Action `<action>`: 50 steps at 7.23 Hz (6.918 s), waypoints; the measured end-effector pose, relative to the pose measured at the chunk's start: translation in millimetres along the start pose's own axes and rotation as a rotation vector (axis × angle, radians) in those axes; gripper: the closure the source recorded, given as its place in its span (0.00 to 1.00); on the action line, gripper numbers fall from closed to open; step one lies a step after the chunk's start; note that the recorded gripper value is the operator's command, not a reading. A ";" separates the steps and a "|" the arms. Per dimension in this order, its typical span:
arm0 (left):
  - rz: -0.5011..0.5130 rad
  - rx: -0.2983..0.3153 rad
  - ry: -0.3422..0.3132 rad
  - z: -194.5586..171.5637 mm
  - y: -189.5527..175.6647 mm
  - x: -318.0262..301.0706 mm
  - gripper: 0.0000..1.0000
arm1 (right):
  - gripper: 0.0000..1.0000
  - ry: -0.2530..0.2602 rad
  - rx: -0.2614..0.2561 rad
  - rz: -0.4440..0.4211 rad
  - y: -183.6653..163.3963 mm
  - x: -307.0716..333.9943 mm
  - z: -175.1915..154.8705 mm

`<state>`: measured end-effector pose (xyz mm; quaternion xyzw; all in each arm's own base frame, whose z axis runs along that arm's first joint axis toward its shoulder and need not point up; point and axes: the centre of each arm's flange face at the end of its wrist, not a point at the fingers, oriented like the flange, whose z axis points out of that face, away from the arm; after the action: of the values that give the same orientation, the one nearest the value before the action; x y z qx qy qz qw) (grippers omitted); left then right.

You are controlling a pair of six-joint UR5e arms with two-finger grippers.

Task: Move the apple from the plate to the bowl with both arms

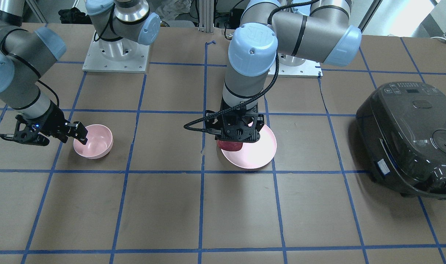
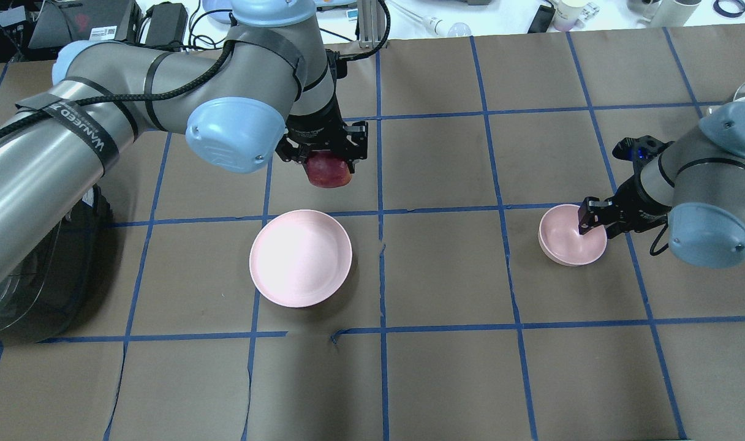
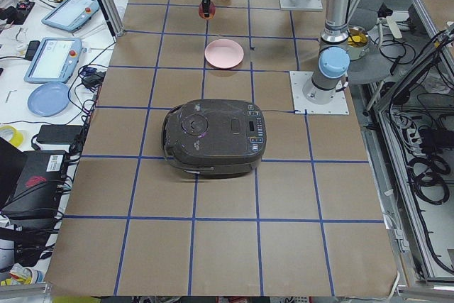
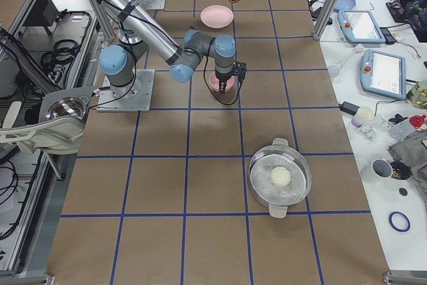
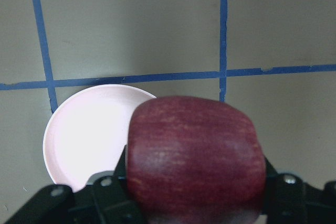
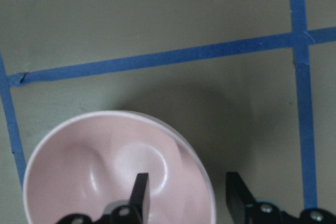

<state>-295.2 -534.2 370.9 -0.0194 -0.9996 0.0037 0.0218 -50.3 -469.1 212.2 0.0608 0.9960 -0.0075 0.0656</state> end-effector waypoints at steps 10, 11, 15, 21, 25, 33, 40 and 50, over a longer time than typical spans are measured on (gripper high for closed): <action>-0.031 0.018 0.001 -10.6 -5.3 -20.9 1.00 | 1.00 -0.050 0.038 -0.024 -5.1 -118.1 -7.0; -0.032 0.021 -0.001 -12.3 -5.2 -21.6 1.00 | 1.00 -0.063 0.028 -0.034 4.8 -160.3 -1.9; -0.039 0.028 0.008 -17.0 -5.7 -25.0 1.00 | 0.00 -0.070 -0.006 -0.098 30.8 -226.0 19.8; -0.037 0.029 0.008 -17.6 -3.9 -23.9 1.00 | 0.00 -0.056 0.091 -0.074 9.5 -235.6 -27.9; -0.075 -0.040 0.087 9.2 -4.1 -4.7 1.00 | 0.00 0.008 0.121 -0.069 11.2 -229.5 -54.6; -0.192 -0.037 0.176 80.5 10.9 61.2 1.00 | 0.00 0.053 0.101 -0.035 -9.7 -212.9 -82.5; -0.258 -0.035 0.174 135.9 30.4 126.9 1.00 | 0.00 0.116 -0.058 0.032 -49.1 -179.1 -266.1; -0.234 -0.020 0.181 145.5 35.8 141.2 0.03 | 0.00 0.103 -0.076 0.021 -46.8 -192.3 -265.1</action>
<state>-441.2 -493.9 231.4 0.0969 -0.9889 -0.0108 0.1118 98.8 -532.6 500.6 0.0690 0.9969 0.0341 0.0167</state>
